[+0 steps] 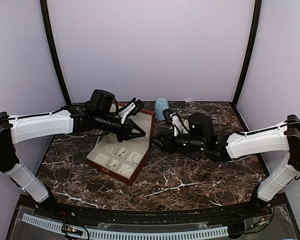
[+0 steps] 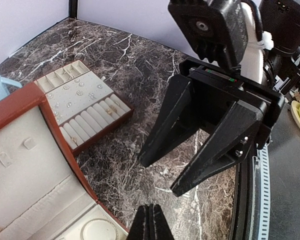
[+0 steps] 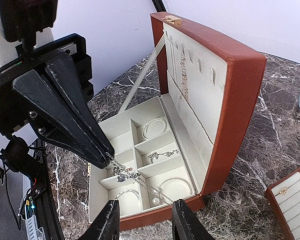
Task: Organize the mixed jewelry
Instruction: Pass from the left arm to the right
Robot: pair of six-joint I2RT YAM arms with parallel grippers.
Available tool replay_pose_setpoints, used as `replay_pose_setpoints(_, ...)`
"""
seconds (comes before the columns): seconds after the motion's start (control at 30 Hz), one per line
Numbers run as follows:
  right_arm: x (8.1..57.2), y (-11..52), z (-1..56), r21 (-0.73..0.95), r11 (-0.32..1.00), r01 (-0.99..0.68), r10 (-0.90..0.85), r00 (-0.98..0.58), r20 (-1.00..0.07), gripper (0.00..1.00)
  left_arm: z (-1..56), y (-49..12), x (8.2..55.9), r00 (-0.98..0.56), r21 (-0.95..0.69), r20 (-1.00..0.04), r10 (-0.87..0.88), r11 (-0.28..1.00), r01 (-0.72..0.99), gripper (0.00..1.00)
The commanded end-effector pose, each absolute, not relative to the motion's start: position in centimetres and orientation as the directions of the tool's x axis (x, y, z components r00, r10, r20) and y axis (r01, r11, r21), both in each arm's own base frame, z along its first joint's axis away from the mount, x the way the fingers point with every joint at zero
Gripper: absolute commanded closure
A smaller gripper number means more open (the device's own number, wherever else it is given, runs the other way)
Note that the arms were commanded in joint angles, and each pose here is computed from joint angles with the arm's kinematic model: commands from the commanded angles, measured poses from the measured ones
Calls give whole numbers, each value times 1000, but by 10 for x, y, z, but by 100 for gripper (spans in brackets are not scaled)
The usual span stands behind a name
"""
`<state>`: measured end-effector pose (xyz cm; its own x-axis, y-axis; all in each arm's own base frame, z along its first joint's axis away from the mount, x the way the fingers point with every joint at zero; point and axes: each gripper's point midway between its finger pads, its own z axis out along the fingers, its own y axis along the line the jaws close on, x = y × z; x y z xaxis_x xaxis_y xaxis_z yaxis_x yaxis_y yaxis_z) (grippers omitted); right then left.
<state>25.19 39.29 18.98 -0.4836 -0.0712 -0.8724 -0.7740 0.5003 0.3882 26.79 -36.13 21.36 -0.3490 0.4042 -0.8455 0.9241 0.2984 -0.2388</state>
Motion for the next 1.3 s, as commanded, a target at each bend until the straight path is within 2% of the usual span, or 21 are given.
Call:
replay_pose_setpoints(0.0,252,405,205,350,501,-791,-26,-418,-908,65,218,-362,263,-350,-248,-834,426,277,928,100)
replay_pose_setpoints(0.3,253,418,195,317,522,-792,-49,-399,-916,74,218,-362,262,-356,-254,-831,429,276,927,100)
replay_pose_setpoints(1.27,260,434,197,299,533,-792,-27,-369,-929,84,220,-361,260,-357,-256,-831,427,277,926,100)
